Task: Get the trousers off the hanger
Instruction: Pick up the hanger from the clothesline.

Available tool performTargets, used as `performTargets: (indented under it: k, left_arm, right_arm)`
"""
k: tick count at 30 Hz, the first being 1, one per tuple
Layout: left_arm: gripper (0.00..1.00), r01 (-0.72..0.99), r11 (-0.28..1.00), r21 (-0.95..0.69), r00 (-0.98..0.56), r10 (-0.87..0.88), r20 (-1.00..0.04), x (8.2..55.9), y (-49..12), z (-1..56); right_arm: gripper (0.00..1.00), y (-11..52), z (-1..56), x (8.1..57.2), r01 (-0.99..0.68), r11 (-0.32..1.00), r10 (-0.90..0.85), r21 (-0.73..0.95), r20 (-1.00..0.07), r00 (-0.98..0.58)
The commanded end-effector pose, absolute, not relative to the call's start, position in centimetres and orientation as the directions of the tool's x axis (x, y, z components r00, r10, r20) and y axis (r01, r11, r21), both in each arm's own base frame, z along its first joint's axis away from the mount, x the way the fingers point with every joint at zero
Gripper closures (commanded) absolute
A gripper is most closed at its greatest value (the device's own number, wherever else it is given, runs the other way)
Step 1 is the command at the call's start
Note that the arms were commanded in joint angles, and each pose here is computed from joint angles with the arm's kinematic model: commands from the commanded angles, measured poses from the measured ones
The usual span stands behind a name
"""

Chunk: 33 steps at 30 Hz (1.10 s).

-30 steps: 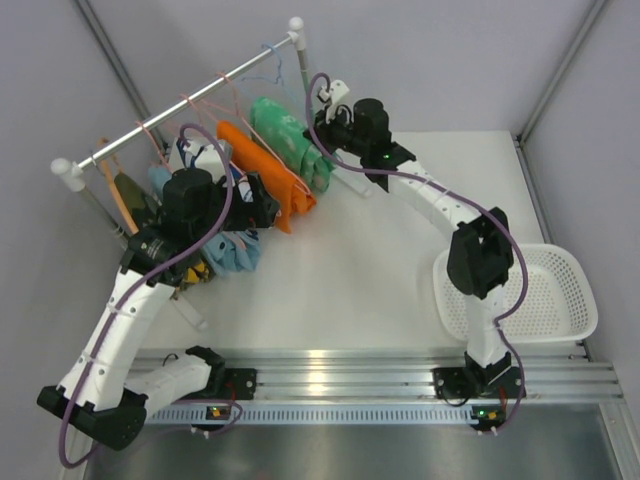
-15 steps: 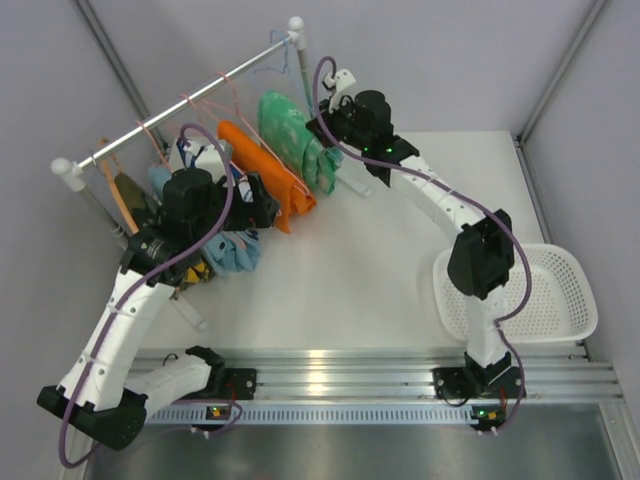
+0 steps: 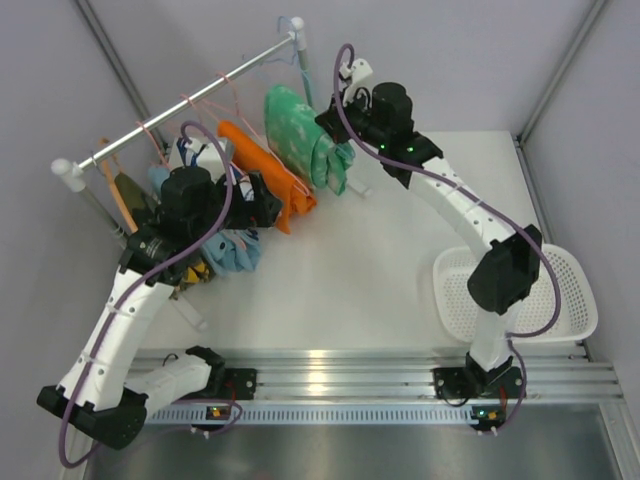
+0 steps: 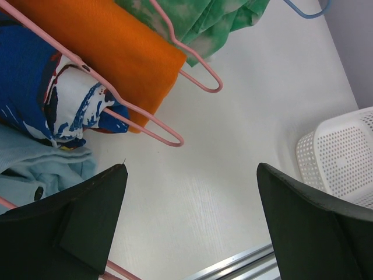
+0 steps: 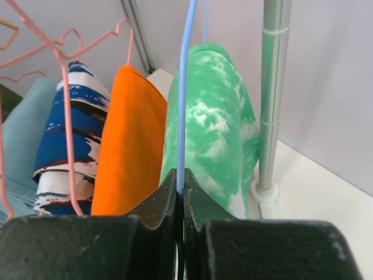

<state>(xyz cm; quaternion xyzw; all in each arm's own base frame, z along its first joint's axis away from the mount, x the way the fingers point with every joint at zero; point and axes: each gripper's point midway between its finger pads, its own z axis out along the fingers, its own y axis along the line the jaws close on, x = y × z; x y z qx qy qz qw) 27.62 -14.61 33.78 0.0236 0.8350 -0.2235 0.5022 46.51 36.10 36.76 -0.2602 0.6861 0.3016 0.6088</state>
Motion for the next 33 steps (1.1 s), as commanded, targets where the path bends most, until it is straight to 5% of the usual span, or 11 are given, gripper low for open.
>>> performTargets:
  k: [1,19,33]
  left_arm:
    - [0.02,0.338,0.871,-0.357,-0.393,-0.215,-0.894,28.3,-15.4,37.9]
    - [0.02,0.623,0.613,-0.487,-0.309,-0.379,-0.872,29.1,-21.8,47.6]
    - [0.05,0.735,0.382,-0.56,-0.311,-0.544,-0.779,28.9,-33.4,52.5]
  right_arm:
    - [1.0,33.9,53.6,41.3,-0.76,0.649,0.244,-0.034,-0.937,0.25]
    - [1.0,27.6,52.1,36.1,-0.671,0.737,0.097,-0.075,-0.972,0.215]
    - [1.0,23.1,48.4,31.1,-0.634,0.773,0.154,0.024,-0.977,0.15]
